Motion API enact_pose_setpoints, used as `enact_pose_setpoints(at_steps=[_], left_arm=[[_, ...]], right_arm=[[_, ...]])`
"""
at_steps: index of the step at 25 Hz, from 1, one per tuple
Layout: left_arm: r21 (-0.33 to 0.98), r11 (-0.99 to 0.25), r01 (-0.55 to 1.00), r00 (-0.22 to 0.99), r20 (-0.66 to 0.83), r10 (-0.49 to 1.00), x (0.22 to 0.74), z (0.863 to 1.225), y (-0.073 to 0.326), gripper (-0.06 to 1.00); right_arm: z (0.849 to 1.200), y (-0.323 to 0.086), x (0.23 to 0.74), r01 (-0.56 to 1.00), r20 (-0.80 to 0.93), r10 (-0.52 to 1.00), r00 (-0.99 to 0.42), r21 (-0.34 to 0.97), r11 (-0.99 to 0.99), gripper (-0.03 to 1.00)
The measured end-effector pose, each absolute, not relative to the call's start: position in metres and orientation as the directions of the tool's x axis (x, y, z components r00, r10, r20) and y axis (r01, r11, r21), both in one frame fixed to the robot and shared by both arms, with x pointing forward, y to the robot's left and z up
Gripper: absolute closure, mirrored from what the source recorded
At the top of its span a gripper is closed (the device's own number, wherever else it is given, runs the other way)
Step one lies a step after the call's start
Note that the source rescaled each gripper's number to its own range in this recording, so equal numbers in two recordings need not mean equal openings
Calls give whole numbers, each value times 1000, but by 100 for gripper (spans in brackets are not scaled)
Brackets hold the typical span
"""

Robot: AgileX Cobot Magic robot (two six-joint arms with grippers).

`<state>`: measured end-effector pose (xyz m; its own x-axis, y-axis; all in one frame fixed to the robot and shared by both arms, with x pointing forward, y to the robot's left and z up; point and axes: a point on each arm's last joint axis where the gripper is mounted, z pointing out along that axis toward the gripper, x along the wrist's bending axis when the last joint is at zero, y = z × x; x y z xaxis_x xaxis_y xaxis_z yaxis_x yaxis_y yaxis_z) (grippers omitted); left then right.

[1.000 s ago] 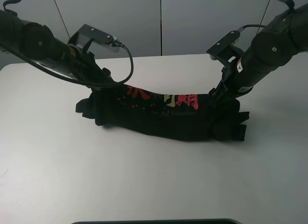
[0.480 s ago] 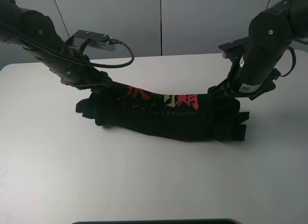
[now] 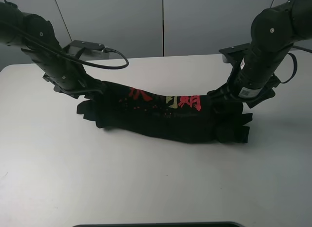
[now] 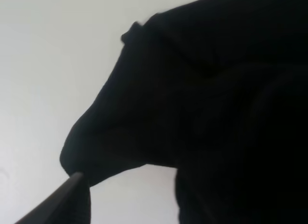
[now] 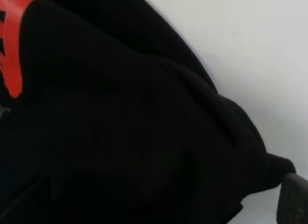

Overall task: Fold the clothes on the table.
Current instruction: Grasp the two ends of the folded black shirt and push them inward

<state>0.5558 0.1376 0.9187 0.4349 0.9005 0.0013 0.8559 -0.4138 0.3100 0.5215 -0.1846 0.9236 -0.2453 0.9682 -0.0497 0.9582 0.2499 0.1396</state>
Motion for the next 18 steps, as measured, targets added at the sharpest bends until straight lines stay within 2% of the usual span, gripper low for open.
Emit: enact_pose_setpoints(at_steps=[10,18], left_arm=[[336,-388,858,412,1,911,568,899,143,5],[301,-397,867,415,5,910,569,880,143,5]], right_arm=[[917,-185,523,981,-45,990,-137,135,142,-3],[902,-185,525,992,-61,995,-75,98,81,-3]])
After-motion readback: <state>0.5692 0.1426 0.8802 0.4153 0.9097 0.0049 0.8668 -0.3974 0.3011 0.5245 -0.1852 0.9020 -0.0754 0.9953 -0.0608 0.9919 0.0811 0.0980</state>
